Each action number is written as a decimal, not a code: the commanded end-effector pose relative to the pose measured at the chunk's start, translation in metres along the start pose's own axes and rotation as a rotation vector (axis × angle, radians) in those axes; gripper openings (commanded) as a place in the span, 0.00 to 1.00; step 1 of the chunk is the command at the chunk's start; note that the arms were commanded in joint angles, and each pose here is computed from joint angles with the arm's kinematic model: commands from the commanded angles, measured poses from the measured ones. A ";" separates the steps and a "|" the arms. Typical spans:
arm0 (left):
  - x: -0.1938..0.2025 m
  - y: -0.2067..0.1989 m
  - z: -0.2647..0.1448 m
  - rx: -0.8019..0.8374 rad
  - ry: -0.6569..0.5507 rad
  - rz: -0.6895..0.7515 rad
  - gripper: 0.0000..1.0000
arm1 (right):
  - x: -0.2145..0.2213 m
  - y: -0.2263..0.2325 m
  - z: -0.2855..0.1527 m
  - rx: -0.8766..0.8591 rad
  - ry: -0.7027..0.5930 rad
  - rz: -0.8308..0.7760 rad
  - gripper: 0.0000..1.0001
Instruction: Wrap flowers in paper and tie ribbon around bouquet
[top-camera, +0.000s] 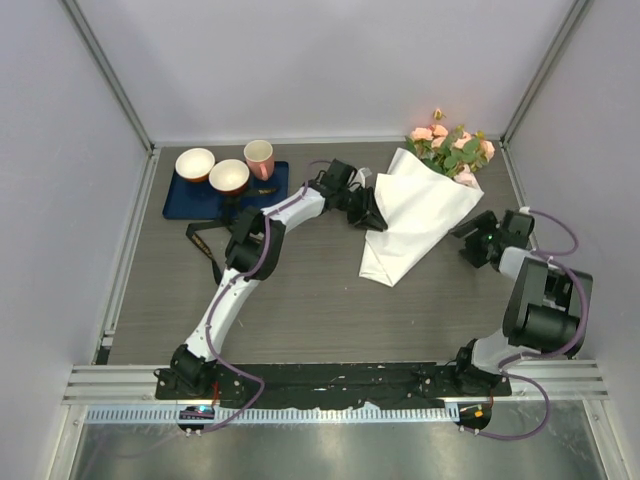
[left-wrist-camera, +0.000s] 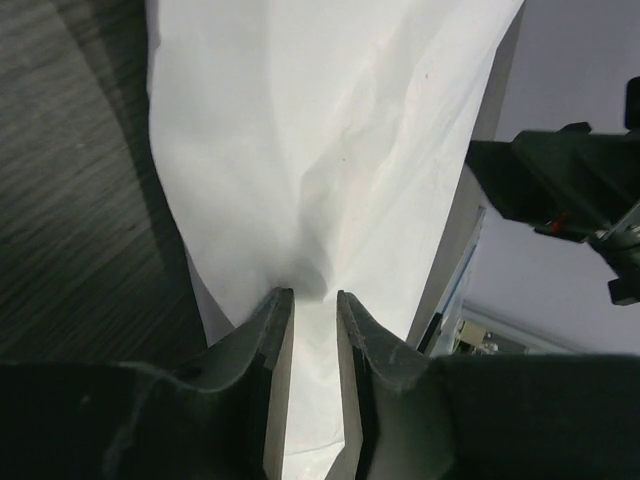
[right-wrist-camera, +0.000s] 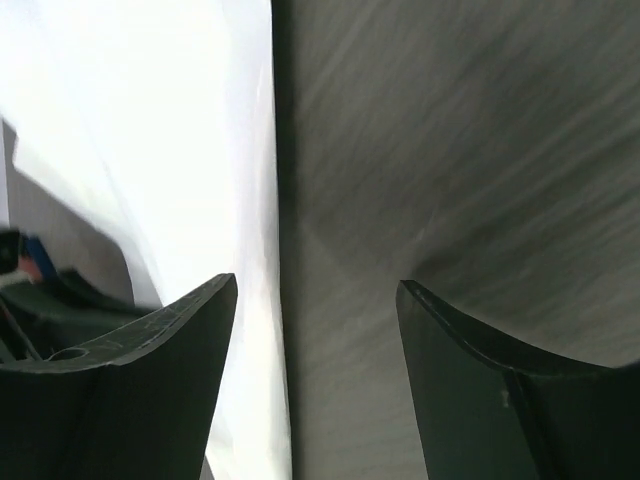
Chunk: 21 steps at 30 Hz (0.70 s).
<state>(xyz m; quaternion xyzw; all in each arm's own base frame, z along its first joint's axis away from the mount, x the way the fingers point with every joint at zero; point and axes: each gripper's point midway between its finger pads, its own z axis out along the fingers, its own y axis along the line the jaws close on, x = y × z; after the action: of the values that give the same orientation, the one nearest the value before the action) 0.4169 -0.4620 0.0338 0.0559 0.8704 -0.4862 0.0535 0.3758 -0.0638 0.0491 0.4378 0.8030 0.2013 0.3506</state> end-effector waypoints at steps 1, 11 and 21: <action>0.036 0.013 0.007 0.016 0.146 -0.045 0.31 | 0.061 0.024 -0.020 -0.166 0.108 -0.045 0.73; 0.040 -0.052 -0.041 0.091 0.127 0.098 0.51 | 0.118 0.044 -0.018 -0.279 0.191 -0.152 0.72; 0.043 -0.059 -0.082 -0.048 0.009 0.189 0.58 | 0.100 0.019 -0.001 -0.159 0.171 -0.171 0.64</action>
<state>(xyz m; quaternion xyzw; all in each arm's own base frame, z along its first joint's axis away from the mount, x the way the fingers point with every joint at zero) 0.3612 -0.4327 0.1063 0.1256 0.8650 -0.4831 0.0506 0.3473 0.0541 0.0379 0.3090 0.8308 0.3210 0.3334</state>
